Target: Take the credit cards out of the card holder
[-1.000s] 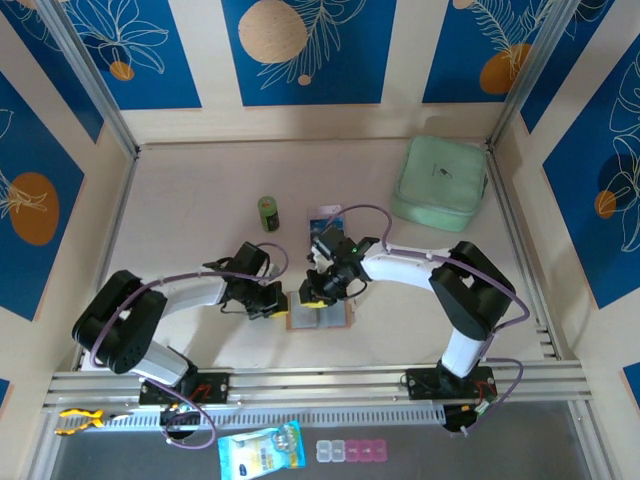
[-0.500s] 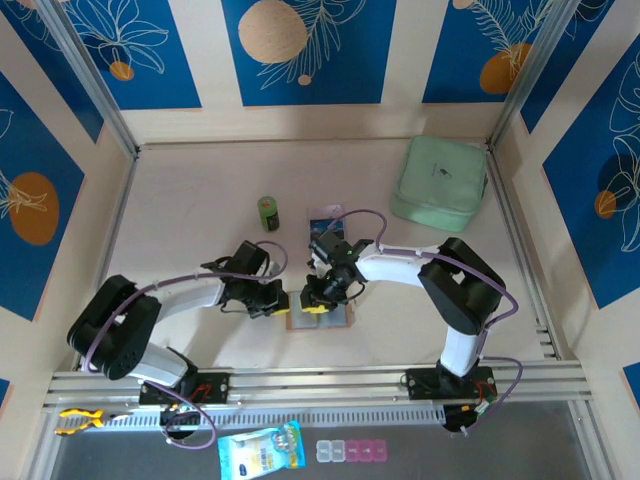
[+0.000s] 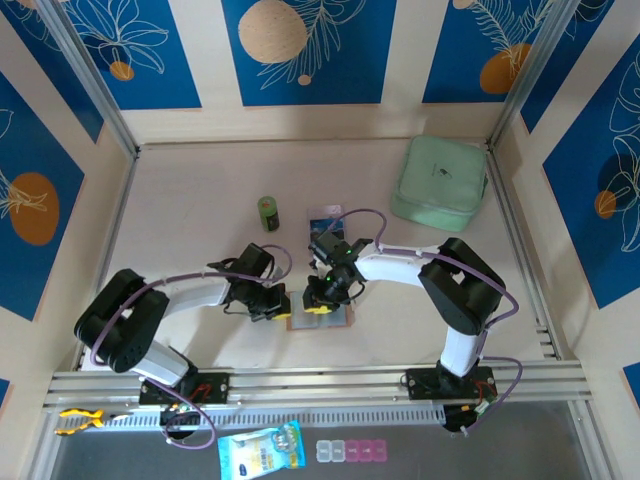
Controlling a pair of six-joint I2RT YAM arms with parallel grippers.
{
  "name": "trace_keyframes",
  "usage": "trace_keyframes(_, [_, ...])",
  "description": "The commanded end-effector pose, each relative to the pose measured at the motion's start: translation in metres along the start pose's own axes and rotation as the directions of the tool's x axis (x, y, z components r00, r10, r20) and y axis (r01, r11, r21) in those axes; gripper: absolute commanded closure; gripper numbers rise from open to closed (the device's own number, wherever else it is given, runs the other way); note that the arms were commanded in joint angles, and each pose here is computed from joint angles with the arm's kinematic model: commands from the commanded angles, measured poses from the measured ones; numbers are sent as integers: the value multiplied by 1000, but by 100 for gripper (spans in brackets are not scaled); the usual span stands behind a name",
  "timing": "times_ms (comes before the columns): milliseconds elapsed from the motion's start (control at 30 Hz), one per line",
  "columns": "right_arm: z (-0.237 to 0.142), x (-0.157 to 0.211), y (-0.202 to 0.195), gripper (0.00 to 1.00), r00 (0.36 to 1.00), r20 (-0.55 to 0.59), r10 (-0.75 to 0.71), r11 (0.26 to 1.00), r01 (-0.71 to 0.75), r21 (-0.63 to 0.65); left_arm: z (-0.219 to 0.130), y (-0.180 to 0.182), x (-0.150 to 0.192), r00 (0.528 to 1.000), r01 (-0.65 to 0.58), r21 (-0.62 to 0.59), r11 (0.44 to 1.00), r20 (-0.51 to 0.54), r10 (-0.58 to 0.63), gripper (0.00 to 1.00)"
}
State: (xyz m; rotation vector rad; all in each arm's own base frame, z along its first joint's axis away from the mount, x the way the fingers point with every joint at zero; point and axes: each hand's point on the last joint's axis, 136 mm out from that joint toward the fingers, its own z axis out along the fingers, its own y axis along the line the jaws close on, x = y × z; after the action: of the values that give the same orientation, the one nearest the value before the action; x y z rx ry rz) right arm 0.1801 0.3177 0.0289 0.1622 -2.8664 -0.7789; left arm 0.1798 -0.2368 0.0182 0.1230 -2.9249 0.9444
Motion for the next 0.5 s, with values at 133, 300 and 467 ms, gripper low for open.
trace_keyframes(133, [-6,4,-10,72,1000,-2,-1,998,1,64,3,23,5,1000,26,-103,994,-13,-28,95])
trace_keyframes(300, [-7,5,-15,72,1000,-8,-6,998,7,67,-1,20,3,1000,15,-110,994,-1,-16,94])
trace_keyframes(467, [-8,4,-17,73,1000,-7,3,1000,-3,26,-6,12,-2,1000,2,-93,996,19,-1,93])
